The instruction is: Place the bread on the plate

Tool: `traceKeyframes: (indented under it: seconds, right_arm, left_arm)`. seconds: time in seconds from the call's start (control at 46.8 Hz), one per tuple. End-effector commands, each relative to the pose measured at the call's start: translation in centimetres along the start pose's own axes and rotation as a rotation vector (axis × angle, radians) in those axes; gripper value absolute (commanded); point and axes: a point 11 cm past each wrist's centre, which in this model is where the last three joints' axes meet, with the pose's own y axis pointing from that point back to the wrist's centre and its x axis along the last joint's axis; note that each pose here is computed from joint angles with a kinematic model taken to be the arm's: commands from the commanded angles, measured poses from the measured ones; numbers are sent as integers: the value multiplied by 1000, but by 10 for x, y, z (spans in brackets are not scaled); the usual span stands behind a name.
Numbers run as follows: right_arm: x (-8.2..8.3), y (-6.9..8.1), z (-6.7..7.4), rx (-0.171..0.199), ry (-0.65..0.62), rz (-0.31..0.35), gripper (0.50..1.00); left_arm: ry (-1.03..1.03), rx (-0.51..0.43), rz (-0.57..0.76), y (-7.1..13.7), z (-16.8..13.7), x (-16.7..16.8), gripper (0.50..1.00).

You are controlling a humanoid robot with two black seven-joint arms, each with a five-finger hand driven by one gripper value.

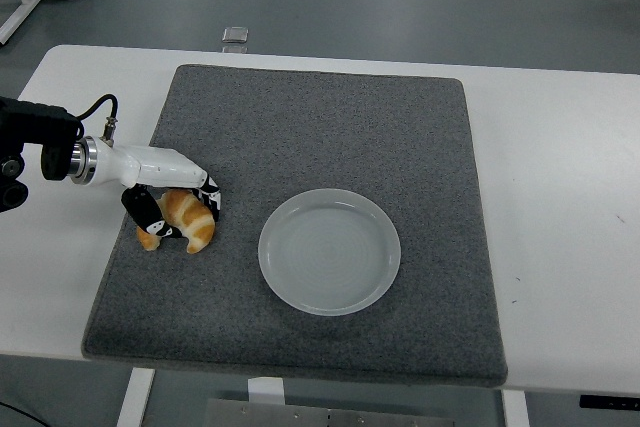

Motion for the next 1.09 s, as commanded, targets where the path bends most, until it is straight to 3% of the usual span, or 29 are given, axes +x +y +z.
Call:
traceKeyframes:
  seconds: [0.0, 0.342, 0.62, 1.068]
  right_arm:
    - [0, 0, 0, 0, 0, 0, 952]
    - [0, 0, 0, 0, 0, 0, 952]
    - [0, 0, 0, 0, 0, 0, 952]
    - [0, 0, 0, 0, 0, 0, 952]
  left_arm:
    - [2, 7, 3, 0, -3, 1, 500]
    - [-1, 12, 45, 0, -6, 10, 500]
    - [-17, -2, 171, 12, 0, 59, 500]
    - [-9, -84, 328, 52, 25, 138, 500]
